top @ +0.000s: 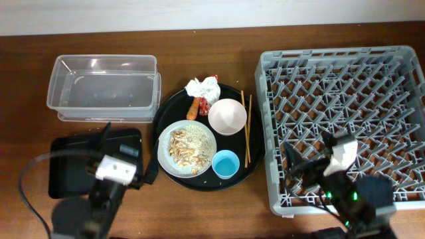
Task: Sort waste into correct bins and load items into the dishwasher rack
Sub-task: 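Reach the left gripper to the blue cup and grasp it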
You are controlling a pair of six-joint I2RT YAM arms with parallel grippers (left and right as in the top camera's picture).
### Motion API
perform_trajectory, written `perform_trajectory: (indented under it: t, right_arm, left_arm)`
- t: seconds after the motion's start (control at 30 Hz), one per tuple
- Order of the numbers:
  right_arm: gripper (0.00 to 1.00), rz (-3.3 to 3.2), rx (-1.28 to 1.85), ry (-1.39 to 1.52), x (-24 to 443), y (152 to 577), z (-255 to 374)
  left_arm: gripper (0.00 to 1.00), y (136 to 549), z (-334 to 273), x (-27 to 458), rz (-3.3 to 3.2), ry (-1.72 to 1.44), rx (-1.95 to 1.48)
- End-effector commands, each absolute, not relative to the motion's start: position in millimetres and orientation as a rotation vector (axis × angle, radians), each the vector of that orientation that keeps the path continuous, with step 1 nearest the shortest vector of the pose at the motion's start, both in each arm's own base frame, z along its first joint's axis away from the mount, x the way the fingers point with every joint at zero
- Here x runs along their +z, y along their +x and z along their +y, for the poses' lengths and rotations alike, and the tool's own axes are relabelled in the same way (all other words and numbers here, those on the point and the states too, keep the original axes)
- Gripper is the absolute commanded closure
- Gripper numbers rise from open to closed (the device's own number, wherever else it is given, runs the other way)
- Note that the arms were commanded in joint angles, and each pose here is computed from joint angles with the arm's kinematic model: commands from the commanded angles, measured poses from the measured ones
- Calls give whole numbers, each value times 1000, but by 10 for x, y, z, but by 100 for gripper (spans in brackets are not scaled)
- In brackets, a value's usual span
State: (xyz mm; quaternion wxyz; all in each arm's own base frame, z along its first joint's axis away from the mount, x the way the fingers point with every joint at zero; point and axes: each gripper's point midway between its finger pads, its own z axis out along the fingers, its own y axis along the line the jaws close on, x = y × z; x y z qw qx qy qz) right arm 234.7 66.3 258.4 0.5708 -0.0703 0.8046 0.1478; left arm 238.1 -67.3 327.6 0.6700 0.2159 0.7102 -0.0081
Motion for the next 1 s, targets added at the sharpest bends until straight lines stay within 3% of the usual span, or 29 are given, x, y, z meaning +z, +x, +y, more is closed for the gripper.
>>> perform_trajectory:
  t: [0.0, 0.23, 0.4, 0.6, 0.77, 0.97]
  right_arm:
    - [2, 2000, 365, -157, 2805, 2529, 702]
    - [2, 2226, 720, -309, 2775, 2632, 1227]
    - [2, 2331, 811, -351, 2508, 2665, 1339]
    - [2, 2375, 791, -309, 2375, 2797, 1316]
    - [2, 2565, 442, 182, 1995, 2870, 744]
    - [2, 2579, 409, 212, 1964, 2851, 694]
  left_arm:
    - [1, 2571, -957, 3427, 1740, 560, -210]
    - [1, 2809, -1446, 3184, 1941, 740, -535]
    - [1, 2693, -1845, 3015, 1977, 819, -938]
    - [1, 2689, -1909, 2272, 2314, 814, -861]
    - [1, 2495, -2143, 1808, 2490, 938, -846]
    - [3, 2394, -2272, 1340, 2682, 974, -732]
